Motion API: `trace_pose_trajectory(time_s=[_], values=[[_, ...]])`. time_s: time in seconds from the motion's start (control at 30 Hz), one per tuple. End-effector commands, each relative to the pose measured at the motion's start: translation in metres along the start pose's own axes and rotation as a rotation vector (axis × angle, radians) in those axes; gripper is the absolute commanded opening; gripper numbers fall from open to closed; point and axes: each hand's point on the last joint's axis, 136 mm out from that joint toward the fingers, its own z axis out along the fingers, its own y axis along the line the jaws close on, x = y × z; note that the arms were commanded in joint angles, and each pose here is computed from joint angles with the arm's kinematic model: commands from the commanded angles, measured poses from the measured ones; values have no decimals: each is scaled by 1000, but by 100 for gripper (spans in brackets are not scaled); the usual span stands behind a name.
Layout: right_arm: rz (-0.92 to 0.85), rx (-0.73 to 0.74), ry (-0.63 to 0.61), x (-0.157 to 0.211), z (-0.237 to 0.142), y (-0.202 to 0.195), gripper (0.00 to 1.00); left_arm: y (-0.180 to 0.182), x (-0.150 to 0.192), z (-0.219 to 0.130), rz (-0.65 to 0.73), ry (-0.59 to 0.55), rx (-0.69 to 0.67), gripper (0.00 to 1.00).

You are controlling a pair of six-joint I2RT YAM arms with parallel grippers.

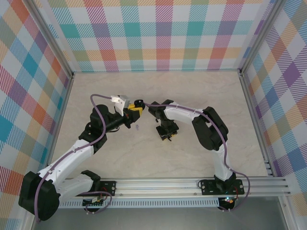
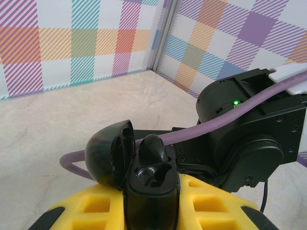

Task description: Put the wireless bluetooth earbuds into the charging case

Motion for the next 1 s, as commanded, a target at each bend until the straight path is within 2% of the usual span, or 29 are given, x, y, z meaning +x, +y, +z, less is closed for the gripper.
trace_pose_trajectory(time_s=[0.0, 0.97], values=[[-27, 73, 117, 26, 16, -15, 38, -2, -3, -4, -4, -16, 10, 0], [-46, -40, 98, 30, 0, -9, 40, -5, -9, -5, -2, -21, 16, 0]])
